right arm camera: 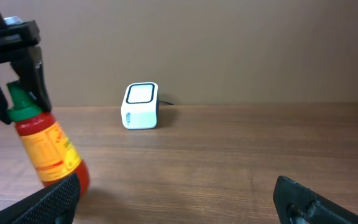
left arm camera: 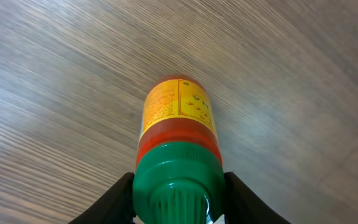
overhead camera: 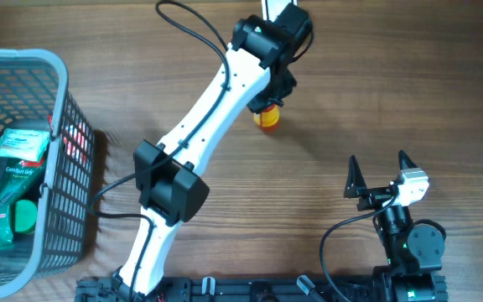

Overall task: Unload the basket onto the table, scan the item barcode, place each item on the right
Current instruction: 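Lift the sauce bottle out and carry it toward the scanner, then set the sauce bottle upright on the table and release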

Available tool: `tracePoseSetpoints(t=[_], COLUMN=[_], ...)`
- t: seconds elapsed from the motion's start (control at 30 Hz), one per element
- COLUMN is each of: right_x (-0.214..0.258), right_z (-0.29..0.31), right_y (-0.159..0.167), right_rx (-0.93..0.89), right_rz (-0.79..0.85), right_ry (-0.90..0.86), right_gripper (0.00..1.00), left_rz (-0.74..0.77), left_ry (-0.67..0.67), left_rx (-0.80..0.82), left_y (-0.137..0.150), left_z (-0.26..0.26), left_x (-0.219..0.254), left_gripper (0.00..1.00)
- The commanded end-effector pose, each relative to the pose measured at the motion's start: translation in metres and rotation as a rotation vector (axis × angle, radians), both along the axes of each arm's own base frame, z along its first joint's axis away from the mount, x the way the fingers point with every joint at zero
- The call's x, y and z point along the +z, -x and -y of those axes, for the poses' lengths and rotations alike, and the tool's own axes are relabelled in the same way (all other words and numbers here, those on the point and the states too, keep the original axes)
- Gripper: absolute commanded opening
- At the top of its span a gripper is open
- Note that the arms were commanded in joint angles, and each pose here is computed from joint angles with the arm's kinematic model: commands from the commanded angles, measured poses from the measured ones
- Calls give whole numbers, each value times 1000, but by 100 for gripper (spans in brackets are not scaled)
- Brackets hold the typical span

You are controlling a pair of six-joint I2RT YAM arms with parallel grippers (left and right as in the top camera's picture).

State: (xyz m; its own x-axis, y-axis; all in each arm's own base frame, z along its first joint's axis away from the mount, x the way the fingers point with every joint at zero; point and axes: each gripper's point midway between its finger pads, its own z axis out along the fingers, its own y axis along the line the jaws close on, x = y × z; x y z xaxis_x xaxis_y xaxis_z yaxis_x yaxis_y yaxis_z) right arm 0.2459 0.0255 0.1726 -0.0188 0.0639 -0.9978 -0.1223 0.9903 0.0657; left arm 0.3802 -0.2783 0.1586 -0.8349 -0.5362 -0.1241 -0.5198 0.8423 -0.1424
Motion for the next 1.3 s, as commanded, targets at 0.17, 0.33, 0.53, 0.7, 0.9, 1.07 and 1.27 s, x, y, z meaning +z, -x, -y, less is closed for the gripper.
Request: tracePoseSetpoints(t=[0.17, 0.33, 0.53, 0.7, 0.9, 1.07, 1.27], right_x=[0, 0, 0, 0, 0, 0, 0], right_z=[1, 1, 1, 1, 1, 1, 1], right_y=[0, 0, 0, 0, 0, 0, 0], right_rx=[-6, -6, -6, -6, -6, -6, -6], right_rz=[4, 4, 4, 4, 4, 4, 4], right_ry=[11, 10, 10, 11, 10, 11, 11], right_gripper=[100, 100, 100, 100, 100, 100, 100], left_rz=[25, 26, 31, 6, 142, 418, 597], left_ry=[-56, -63, -54, -71, -49, -87, -235], left_rx=[81, 102, 99, 79, 15, 27, 346], left_y=[12, 12, 11, 17, -3, -19, 7], left_z=[10, 9, 13, 9, -16, -96, -241], left_x=[-12, -15, -16, -16, 43, 156, 239], left_gripper=[42, 43, 52, 79, 100, 100, 100])
